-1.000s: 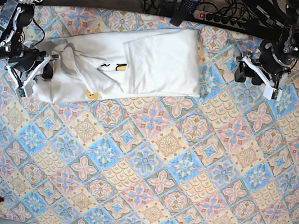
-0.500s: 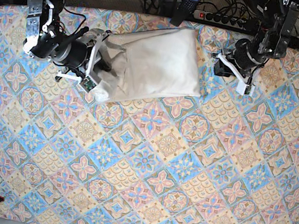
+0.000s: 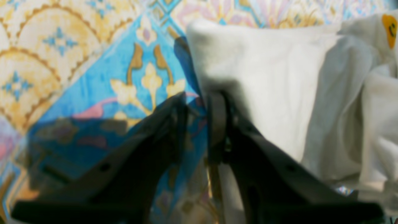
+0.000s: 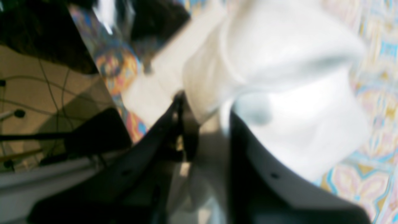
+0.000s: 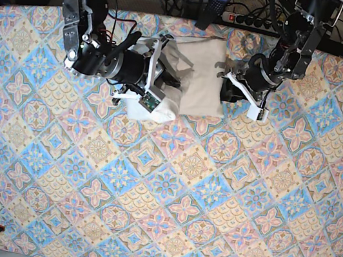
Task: Fold the T-shirt properly
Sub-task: 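Grasp the folded bundle with both grippers and fold it in half, then release the left gripper and reposition it on the bundle's edge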
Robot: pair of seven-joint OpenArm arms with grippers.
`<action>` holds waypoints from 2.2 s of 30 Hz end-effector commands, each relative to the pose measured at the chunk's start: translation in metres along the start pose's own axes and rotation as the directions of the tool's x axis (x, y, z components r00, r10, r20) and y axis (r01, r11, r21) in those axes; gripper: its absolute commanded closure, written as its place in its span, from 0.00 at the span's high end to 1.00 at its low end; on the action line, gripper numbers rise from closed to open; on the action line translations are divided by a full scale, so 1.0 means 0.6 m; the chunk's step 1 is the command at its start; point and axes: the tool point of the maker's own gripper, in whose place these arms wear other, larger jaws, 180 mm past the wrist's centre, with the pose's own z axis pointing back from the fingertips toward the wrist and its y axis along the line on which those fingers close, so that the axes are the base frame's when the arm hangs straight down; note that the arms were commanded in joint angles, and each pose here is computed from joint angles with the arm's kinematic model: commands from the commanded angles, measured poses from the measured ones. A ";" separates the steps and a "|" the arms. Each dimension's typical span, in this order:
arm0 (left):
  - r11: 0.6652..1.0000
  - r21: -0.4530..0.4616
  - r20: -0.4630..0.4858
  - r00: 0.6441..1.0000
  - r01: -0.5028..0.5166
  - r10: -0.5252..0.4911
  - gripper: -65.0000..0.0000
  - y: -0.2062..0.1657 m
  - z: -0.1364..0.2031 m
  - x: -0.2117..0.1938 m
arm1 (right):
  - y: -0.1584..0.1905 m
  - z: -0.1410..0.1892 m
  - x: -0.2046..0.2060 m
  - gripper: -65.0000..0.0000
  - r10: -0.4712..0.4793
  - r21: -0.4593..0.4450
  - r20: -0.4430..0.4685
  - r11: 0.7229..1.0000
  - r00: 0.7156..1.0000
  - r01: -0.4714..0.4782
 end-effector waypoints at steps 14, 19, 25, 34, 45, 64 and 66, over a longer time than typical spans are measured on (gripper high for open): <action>0.999 0.026 -0.113 0.993 0.026 -0.023 0.18 0.002 -0.019 -0.037 | -0.009 -0.040 0.039 0.30 0.066 0.064 0.002 0.996 0.998 -0.066; 0.999 0.030 -0.112 0.993 0.029 -0.026 0.18 0.006 -0.018 -0.034 | 0.019 -0.047 0.041 0.41 0.107 0.109 -0.002 0.988 0.994 -0.106; 0.998 0.037 -0.107 0.993 0.044 -0.040 0.18 0.016 -0.010 -0.027 | 0.003 -0.022 0.070 0.41 0.122 0.052 0.055 0.991 0.991 -0.125; 0.990 0.139 0.064 0.998 0.013 -0.022 0.18 0.084 0.074 0.043 | -0.063 0.015 0.062 0.40 0.076 -0.064 0.061 0.995 0.995 -0.072; 0.992 0.021 0.247 0.961 0.123 -0.124 0.18 -0.039 0.177 0.116 | -0.117 -0.019 -0.017 0.17 0.035 -0.148 -0.071 0.988 0.997 -0.045; 0.990 -0.077 0.108 0.988 0.115 -0.106 0.59 -0.096 0.169 0.016 | -0.122 -0.019 -0.021 0.17 0.034 -0.157 -0.078 0.987 0.996 -0.046; 0.991 -0.072 0.096 0.989 0.116 -0.109 0.75 -0.092 0.171 0.009 | -0.122 -0.019 -0.021 0.17 0.033 -0.156 -0.077 0.987 0.996 -0.045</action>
